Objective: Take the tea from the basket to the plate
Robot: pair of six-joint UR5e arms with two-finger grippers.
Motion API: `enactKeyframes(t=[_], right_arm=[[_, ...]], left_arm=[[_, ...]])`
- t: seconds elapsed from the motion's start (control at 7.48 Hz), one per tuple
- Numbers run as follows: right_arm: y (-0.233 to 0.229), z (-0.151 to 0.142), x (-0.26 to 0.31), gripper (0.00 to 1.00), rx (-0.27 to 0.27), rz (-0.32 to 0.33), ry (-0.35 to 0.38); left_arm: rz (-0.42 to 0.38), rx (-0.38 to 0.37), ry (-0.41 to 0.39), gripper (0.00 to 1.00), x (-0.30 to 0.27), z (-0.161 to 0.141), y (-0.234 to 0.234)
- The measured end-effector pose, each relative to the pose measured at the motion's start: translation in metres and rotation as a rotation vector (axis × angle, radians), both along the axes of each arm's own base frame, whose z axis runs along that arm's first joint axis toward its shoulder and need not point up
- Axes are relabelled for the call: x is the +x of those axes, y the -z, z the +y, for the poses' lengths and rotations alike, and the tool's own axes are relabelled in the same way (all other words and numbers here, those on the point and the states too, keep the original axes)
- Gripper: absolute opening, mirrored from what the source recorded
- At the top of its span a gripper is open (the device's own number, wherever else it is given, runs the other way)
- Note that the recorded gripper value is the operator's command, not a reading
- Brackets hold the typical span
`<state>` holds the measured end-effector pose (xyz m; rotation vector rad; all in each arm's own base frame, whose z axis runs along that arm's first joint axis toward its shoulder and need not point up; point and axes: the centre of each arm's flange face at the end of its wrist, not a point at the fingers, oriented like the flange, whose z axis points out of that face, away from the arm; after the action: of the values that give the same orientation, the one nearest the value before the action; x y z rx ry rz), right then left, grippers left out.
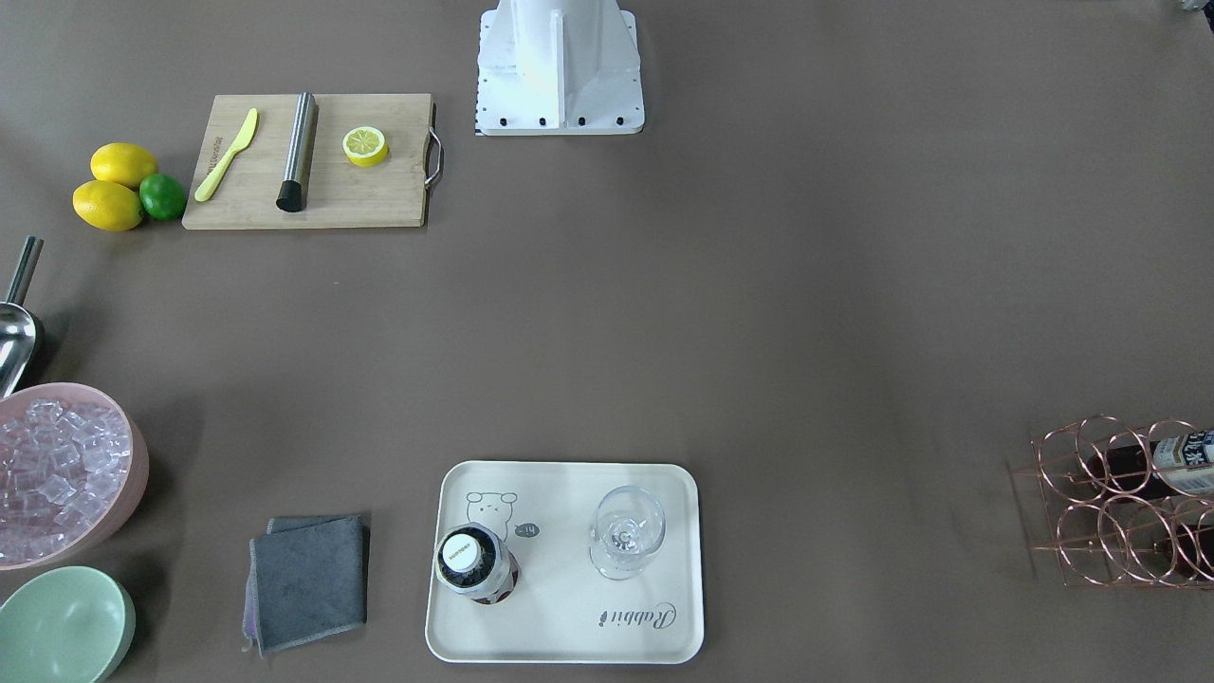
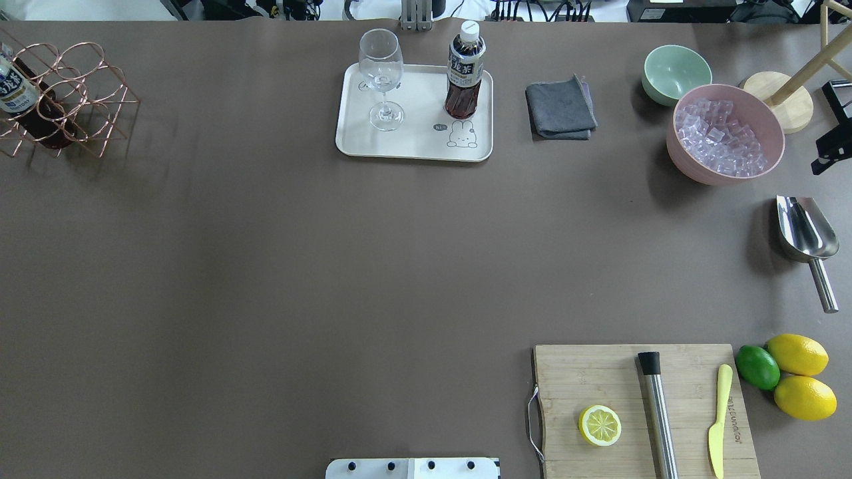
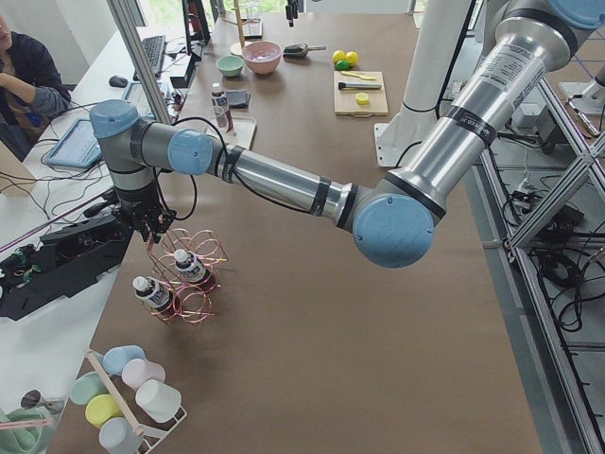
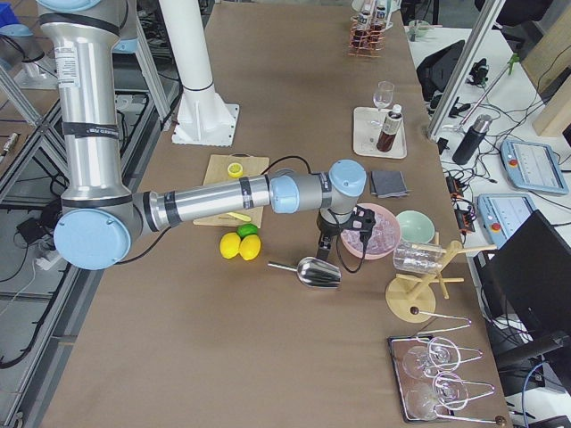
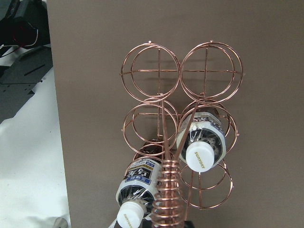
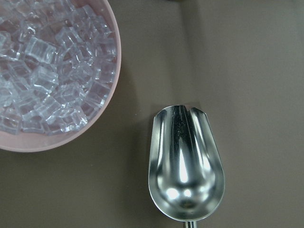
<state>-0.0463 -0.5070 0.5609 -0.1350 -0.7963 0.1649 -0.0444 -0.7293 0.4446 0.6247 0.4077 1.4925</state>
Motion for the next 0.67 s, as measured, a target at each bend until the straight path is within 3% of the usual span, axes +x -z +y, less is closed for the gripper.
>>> enactKeyframes(t=[0.27,0.67], right_arm=[[-0.024,0.029,0.033,1.00,-0.011,-0.077,-0.016],[-0.052,0.051,0.071,1.00,0.005,-0.091,-0.025]], left_arm=[[0.000,-0.001,-0.007,0.00,0.006,-0.001,0.000],[0.000,-0.001,-0.015,0.00,0.012,-0.001,-0.002]])
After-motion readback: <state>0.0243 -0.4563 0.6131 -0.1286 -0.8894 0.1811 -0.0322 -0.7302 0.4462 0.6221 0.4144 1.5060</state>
